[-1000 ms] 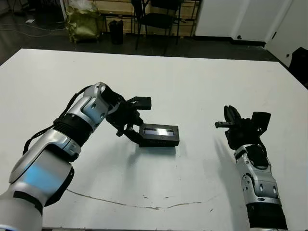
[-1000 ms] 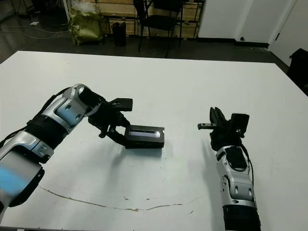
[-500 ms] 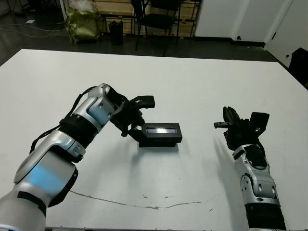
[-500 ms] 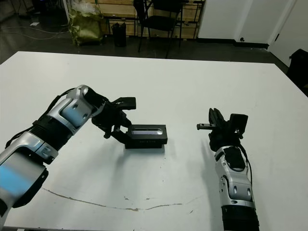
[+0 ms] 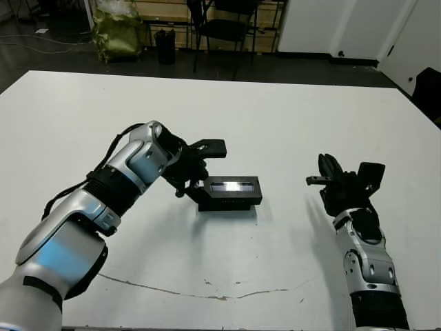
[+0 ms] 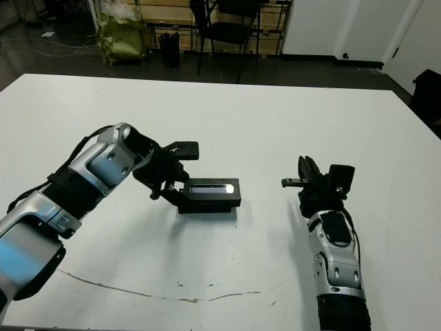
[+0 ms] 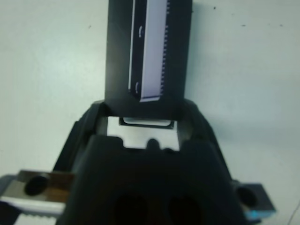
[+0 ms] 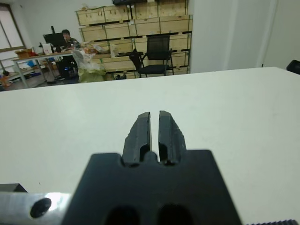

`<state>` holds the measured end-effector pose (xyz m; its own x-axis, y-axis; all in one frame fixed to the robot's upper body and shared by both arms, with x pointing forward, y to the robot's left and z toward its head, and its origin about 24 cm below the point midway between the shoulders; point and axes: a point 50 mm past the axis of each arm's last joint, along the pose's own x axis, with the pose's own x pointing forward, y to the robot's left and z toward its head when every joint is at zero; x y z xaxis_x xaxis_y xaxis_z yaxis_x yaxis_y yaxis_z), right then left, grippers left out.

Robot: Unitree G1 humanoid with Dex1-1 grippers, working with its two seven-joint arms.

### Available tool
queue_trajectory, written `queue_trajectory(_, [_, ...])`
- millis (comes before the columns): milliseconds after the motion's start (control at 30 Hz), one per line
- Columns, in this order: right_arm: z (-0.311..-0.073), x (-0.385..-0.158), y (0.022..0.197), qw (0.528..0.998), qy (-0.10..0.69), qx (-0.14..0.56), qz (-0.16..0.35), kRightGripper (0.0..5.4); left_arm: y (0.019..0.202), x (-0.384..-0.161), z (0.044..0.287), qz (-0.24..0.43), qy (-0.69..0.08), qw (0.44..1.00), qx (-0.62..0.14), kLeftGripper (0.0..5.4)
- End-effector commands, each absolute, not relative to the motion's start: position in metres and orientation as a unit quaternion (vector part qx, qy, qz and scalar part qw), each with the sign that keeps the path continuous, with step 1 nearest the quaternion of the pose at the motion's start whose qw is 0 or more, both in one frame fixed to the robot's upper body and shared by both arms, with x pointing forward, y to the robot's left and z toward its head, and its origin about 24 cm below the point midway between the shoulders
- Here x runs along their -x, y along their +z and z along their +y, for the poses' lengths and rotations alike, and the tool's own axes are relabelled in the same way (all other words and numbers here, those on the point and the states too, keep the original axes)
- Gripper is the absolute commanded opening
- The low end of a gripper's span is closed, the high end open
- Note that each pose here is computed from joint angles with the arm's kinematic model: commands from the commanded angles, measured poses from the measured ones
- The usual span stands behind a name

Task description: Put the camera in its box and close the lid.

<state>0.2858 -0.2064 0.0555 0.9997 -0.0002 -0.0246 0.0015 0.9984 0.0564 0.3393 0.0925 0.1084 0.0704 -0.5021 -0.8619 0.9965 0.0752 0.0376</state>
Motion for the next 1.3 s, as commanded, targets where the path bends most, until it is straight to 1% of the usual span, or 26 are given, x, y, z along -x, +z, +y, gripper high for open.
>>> queue_trajectory(33, [-0.207, -0.282, 0.049, 0.999, -0.007, -0.027, 0.030, 0.00, 0.098, -0.340, 0.106, 0.379, -0.555, 0.643, -0.368, 2.37])
queue_trajectory(333, [-0.208, -0.282, 0.046, 0.999, 0.000, -0.026, 0.033, 0.00, 0.110, -0.345, 0.111, 0.389, -0.520, 0.668, -0.364, 2.37])
queue_trajectory(400, [-0.208, -0.282, 0.044, 0.999, 0.003, -0.044, 0.031, 0.00, 0.112, -0.346, 0.111, 0.390, -0.515, 0.669, -0.368, 2.36])
queue_trajectory(533, [-0.207, -0.282, 0.045, 0.999, -0.006, -0.032, 0.039, 0.00, 0.116, -0.347, 0.111, 0.383, -0.514, 0.666, -0.381, 2.27])
queue_trajectory(700, [-0.207, -0.282, 0.044, 0.999, 0.000, -0.032, 0.035, 0.00, 0.121, -0.350, 0.111, 0.388, -0.510, 0.666, -0.382, 2.27])
queue_trajectory(833, [-0.207, -0.282, 0.043, 0.999, 0.002, -0.025, 0.029, 0.00, 0.122, -0.351, 0.111, 0.383, -0.511, 0.665, -0.388, 2.27])
queue_trajectory(933, [-0.207, -0.282, 0.044, 0.999, -0.005, -0.024, 0.039, 0.00, 0.122, -0.351, 0.111, 0.377, -0.513, 0.662, -0.395, 2.27])
queue_trajectory(1100, [-0.209, -0.283, 0.042, 0.999, -0.001, -0.033, 0.034, 0.00, 0.122, -0.350, 0.110, 0.374, -0.513, 0.663, -0.397, 2.27])
queue_trajectory(1300, [-0.207, -0.283, 0.043, 0.998, -0.003, -0.037, 0.041, 0.00, 0.121, -0.349, 0.112, 0.376, -0.514, 0.661, -0.396, 2.27])
